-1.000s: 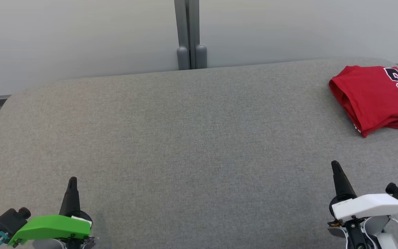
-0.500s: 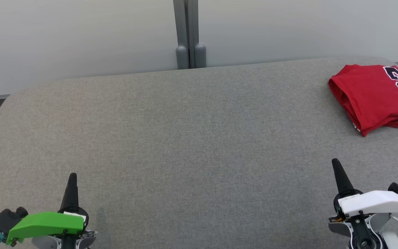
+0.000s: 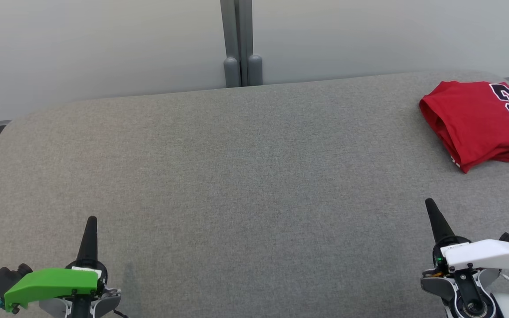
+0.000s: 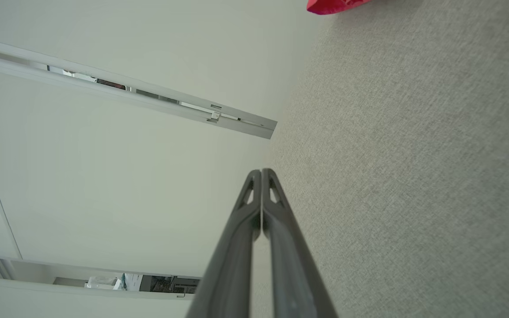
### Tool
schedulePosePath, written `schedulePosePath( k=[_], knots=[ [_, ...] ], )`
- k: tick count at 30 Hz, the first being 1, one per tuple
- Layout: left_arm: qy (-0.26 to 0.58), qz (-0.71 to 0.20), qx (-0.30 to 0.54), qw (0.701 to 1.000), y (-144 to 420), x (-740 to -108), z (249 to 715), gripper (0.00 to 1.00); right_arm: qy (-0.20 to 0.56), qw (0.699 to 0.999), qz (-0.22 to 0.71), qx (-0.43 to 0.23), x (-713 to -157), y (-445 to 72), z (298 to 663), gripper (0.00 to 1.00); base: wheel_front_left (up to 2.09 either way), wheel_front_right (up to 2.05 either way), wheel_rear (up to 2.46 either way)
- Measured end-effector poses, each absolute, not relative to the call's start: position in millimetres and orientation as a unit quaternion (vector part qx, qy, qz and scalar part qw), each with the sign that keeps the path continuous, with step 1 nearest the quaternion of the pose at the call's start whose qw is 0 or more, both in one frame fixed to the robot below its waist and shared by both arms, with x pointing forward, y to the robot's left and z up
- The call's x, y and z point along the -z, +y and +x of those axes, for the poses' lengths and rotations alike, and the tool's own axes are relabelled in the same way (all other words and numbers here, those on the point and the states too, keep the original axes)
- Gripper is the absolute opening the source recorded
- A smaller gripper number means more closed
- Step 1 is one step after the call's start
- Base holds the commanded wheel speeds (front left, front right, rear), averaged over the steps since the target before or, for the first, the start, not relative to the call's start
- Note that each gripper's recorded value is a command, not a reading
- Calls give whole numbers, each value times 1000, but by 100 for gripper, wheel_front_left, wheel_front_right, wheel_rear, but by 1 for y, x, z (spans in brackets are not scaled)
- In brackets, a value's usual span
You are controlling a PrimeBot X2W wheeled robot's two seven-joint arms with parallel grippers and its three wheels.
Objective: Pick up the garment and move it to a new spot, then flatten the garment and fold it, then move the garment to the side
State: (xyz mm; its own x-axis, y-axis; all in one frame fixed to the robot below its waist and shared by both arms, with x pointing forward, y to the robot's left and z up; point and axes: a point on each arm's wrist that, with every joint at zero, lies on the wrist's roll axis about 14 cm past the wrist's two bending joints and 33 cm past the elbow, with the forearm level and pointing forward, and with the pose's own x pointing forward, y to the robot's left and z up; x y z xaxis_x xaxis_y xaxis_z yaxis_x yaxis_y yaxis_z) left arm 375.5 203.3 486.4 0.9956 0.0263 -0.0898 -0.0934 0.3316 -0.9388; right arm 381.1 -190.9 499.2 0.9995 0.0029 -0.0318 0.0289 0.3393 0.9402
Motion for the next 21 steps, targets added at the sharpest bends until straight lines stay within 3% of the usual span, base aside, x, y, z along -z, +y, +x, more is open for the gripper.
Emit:
schedulePosePath(
  k=[21],
  knots=[
    [19,-645,-23,763,201,-494,381,0,10,765,644,6,-502,-195,385,0,0,0,0]
  ],
)
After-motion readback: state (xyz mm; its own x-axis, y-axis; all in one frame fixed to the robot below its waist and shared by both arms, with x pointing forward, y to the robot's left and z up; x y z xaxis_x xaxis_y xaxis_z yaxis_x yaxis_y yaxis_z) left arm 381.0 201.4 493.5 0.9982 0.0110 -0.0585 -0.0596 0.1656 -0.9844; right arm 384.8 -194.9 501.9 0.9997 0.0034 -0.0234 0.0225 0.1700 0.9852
